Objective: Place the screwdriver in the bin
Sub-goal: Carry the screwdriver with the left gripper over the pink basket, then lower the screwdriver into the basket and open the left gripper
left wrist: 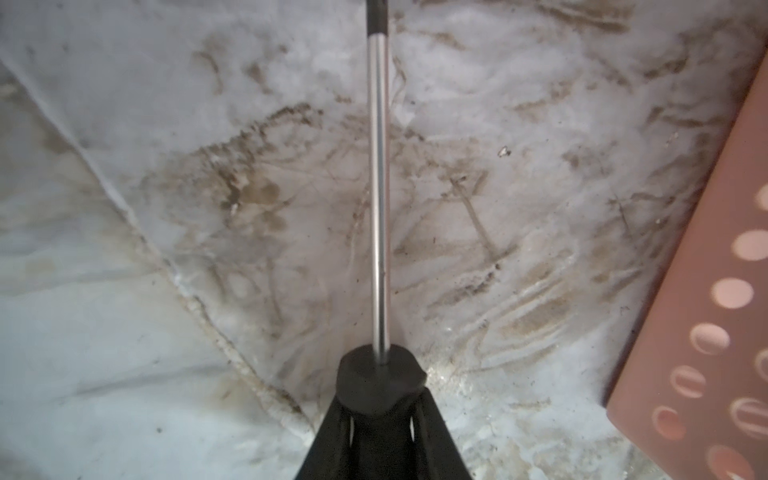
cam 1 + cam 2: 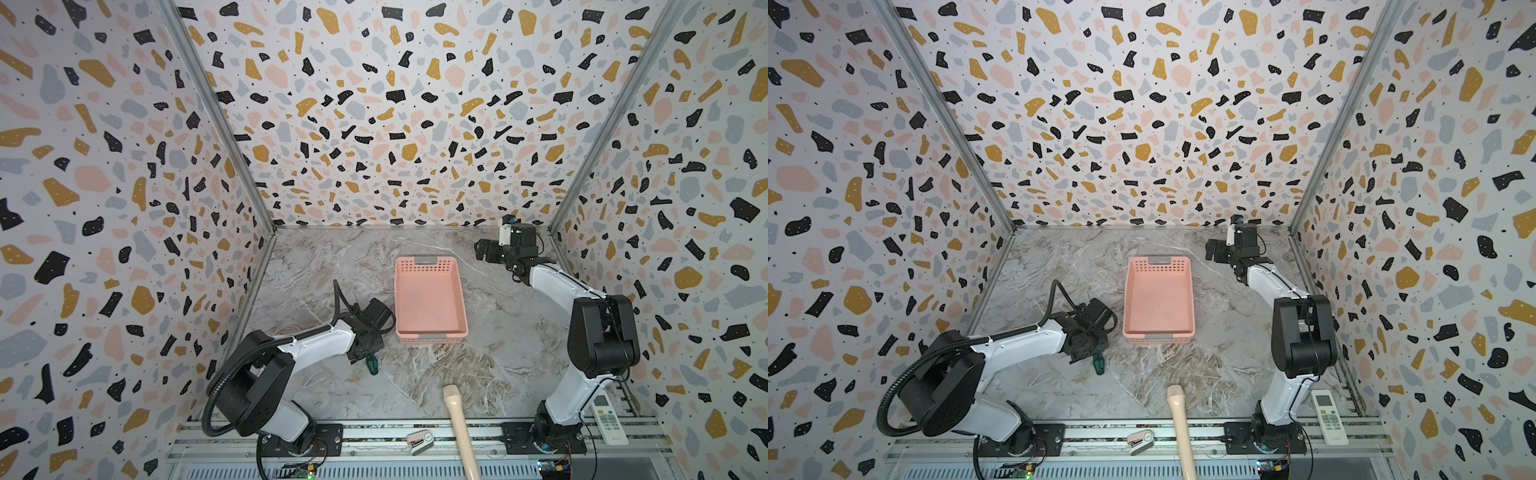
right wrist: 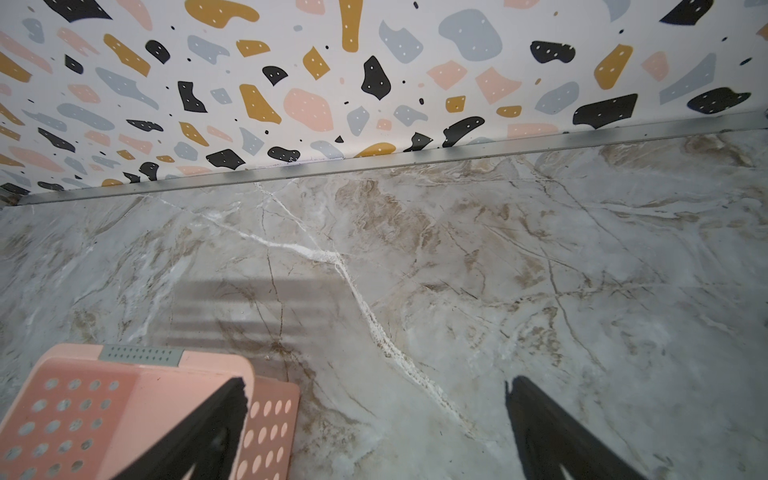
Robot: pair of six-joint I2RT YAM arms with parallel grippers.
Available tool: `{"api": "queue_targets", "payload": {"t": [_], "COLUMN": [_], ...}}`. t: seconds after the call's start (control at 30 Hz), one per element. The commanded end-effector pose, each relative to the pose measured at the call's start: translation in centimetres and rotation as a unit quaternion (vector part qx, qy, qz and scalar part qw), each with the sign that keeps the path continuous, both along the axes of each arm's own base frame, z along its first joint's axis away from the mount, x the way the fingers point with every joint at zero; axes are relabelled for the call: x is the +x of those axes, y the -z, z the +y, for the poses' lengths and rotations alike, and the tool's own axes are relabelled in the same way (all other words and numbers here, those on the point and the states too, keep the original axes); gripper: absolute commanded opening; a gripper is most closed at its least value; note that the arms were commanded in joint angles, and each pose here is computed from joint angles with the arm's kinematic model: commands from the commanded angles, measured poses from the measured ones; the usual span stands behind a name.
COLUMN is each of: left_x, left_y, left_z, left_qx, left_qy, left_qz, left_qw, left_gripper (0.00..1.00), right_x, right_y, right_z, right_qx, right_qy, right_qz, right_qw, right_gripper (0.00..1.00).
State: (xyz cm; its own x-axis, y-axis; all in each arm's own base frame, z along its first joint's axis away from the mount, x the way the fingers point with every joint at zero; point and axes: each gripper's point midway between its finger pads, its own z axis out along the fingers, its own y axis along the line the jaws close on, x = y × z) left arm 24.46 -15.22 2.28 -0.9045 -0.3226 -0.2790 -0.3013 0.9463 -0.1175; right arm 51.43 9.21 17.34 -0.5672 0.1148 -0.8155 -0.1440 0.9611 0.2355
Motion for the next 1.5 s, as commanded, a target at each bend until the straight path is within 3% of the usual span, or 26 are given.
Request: {"api": "queue_targets", "payload": {"t": [0.0,0.23,0.4,0.5,0.67,0.87,1.23,1.47], "left_x": [0.8,5.0,11.2,14.3,17.5,18.9,17.8,17.0], "left_y": [-0.9,-7.5,-14.6,-17.0,-15.5,-11.0,-6.3,-6.7], "left_z": [1.9,1.8,-3.2,-7.6,-14.0,-18.0,-19.6,-20.2], "left_qx": [0.061,0.102,0.064,0.025,-0.029,-0.06,-0.059,-0.049], "left_qy": [-0.001,0.006,0.076,0.134,0.215,0.255,0.272,0.283], "left_qz": [-0.017,-0.095,-0.191,-0.212,-0.184,-0.131,-0.08,-0.072], "left_qw": [0.998,0.99,0.977,0.968,0.959,0.956,0.957,0.955], "left_gripper": [0.0,0.0,0.0,0.0,0.0,0.0,0.0,0.0], "right_x": [-0.3,-0.6,-0.9,-1.0,-1.0,-1.2,-0.7,-0.6], "right_y": [-1.8,-2.1,-2.5,-2.7,-2.9,-2.8,-1.7,-1.2], "right_z": [0.0,0.6,1.5,1.6,1.4,1.1,0.5,0.2], "right_qx": [0.008,0.019,0.034,0.036,0.034,0.023,0.018,0.016], "right_qy": [-0.004,-0.022,-0.048,-0.052,-0.051,-0.049,-0.042,-0.038], "right_qz": [-0.02,-0.021,-0.024,-0.024,-0.023,-0.018,-0.008,-0.002], "right_qw": [1.0,0.999,0.998,0.998,0.998,0.998,0.999,0.999], "right_gripper": [0.99,0.99,0.99,0.99,0.99,0.99,0.99,0.99]}}
